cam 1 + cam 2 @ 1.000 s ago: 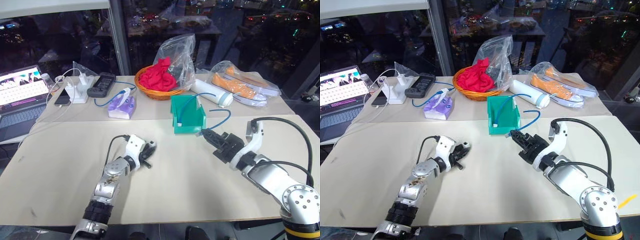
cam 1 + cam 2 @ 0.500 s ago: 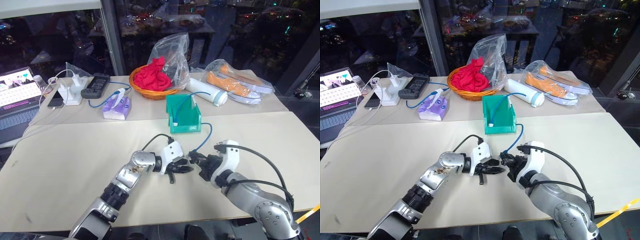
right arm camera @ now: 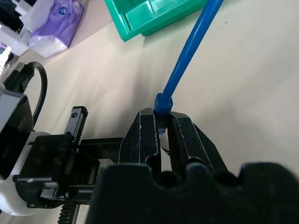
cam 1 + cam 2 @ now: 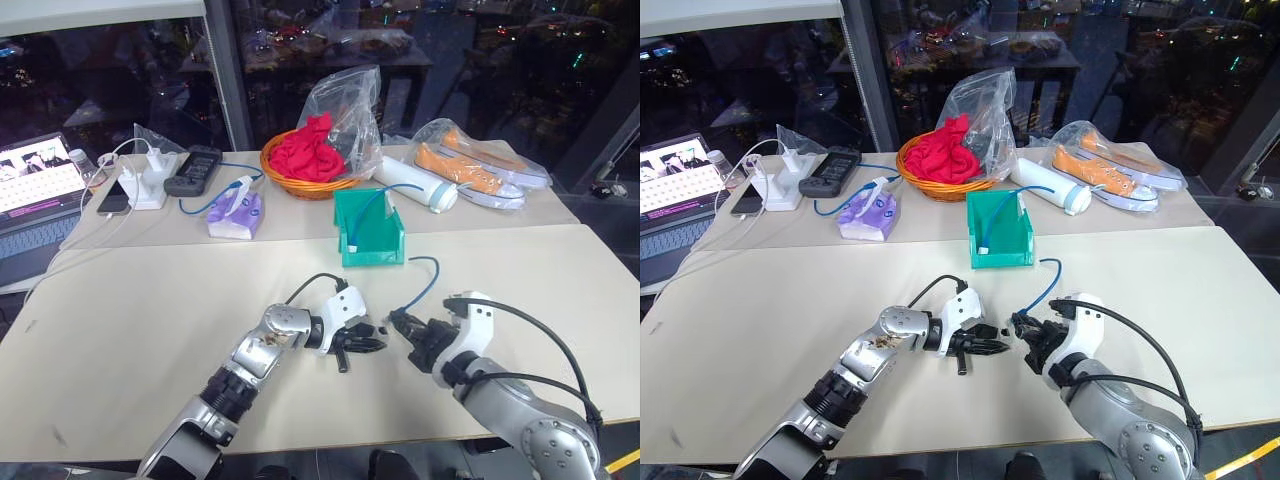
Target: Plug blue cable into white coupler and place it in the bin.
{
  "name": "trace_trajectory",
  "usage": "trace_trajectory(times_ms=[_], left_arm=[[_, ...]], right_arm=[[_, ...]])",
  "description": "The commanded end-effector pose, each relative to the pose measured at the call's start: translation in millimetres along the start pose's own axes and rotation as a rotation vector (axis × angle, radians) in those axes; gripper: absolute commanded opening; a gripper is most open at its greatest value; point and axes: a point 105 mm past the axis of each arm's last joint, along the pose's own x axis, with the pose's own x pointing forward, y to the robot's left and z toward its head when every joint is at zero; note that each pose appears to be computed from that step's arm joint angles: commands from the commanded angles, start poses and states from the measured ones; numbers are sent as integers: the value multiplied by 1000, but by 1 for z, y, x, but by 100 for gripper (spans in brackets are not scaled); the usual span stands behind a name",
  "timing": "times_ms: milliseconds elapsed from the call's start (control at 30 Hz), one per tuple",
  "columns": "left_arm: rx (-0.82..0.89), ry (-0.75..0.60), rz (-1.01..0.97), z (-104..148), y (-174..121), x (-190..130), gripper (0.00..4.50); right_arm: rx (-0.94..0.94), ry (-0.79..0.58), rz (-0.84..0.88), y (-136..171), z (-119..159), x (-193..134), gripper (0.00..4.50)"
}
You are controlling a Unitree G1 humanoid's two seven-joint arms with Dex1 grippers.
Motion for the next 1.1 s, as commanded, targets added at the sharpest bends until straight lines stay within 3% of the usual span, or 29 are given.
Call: trace_trajectory(times_ms=[33, 267, 1100], left_arm=[[5, 11, 2, -1, -1, -2, 62], [4, 12, 3, -1, 0, -4, 62], [0, 8, 23, 0, 0, -6, 62]], right_arm=[[74, -68, 62, 15, 12, -11, 0], [122, -55, 72, 19, 6, -13, 0], [33, 64, 1, 4, -18, -5, 0]])
